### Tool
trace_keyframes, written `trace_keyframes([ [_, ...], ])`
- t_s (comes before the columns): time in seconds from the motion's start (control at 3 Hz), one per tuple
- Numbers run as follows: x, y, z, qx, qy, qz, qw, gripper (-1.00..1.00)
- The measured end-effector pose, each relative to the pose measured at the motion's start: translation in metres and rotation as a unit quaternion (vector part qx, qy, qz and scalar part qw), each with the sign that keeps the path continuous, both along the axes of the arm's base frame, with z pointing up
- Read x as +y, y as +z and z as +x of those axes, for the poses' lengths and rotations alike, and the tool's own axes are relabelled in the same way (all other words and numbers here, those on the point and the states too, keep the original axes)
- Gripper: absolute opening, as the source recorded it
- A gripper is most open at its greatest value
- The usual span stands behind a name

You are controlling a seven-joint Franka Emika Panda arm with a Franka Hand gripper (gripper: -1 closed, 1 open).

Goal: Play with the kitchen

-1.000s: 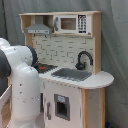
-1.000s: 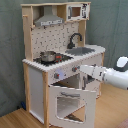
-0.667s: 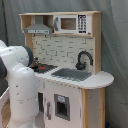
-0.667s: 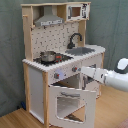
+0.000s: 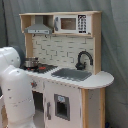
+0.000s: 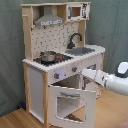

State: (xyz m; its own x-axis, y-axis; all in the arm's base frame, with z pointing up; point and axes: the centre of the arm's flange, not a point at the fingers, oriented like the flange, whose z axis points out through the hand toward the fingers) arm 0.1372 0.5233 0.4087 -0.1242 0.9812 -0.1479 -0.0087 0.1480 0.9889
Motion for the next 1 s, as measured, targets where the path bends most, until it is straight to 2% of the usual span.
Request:
trace_keyframes([
  [0.33, 0.008, -0.005, -0.001, 0.004, -0.001, 0.028, 0.9996, 1.00],
  [1.0, 0.022, -0.010, 0.001, 0.013, -0.011, 0.089, 0.9959, 1.00],
])
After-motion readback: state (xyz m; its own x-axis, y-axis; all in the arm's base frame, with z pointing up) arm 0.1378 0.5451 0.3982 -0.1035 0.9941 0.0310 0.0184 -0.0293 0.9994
